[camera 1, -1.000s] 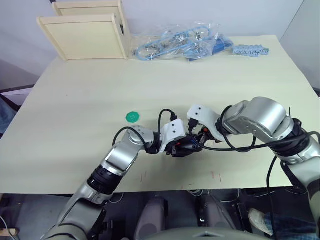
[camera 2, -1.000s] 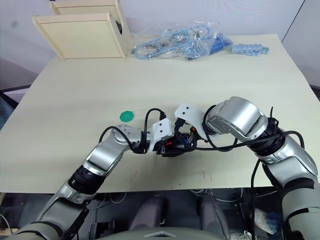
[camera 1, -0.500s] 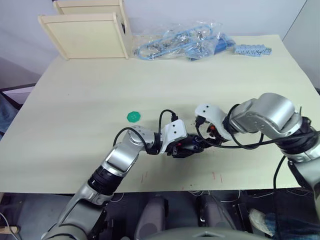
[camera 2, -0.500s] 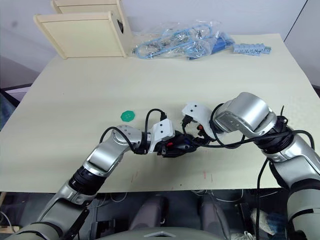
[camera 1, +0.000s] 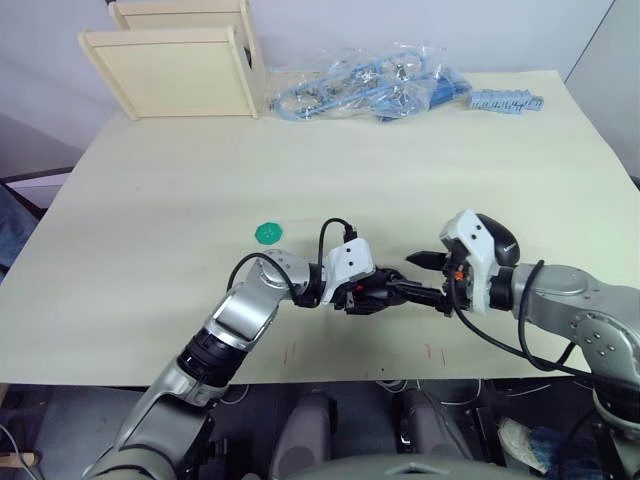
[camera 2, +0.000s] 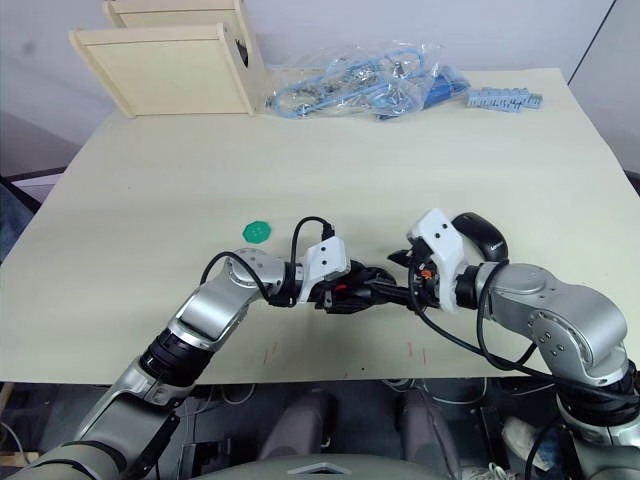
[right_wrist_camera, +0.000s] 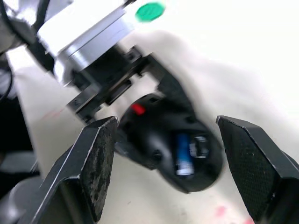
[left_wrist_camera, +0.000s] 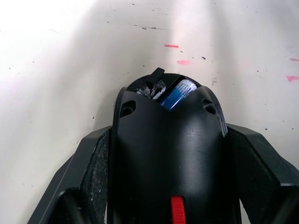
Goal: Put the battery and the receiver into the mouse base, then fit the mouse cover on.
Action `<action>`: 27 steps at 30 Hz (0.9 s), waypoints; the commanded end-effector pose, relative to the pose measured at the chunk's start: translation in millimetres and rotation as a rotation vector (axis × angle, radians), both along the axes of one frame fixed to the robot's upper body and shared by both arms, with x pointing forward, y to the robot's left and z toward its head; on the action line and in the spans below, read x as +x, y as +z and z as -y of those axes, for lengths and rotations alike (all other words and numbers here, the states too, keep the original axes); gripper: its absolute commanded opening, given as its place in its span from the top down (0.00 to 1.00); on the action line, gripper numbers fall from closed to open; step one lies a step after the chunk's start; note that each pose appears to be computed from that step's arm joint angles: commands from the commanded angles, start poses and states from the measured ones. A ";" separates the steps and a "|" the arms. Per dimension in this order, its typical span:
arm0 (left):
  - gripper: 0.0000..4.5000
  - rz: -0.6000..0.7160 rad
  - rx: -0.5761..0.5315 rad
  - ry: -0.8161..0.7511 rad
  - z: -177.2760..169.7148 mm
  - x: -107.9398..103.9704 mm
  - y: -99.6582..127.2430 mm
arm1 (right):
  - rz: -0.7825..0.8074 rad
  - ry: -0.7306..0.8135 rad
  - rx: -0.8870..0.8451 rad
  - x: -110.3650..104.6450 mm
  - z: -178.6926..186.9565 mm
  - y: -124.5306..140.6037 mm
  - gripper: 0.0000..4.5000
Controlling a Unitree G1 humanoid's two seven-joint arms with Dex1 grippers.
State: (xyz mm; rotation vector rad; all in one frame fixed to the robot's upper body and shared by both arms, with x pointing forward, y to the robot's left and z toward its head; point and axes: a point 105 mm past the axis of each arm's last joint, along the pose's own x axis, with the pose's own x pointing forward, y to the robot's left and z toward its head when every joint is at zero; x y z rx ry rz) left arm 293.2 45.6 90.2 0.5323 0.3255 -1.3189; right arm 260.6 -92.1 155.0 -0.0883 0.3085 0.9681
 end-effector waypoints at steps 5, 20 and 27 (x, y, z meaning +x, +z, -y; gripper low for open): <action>0.34 -0.034 0.024 -0.008 -1.6 -6.9 -9.7 | 0.134 -0.039 0.064 7.0 5.4 -21.2 0.43; 0.34 -0.040 0.029 0.004 -3.9 -2.7 -11.9 | 0.215 0.021 0.095 15.5 -8.3 -40.6 1.00; 0.34 -0.038 0.030 0.004 -4.7 -4.0 -12.3 | 0.228 0.026 0.080 15.5 -9.6 -42.6 1.00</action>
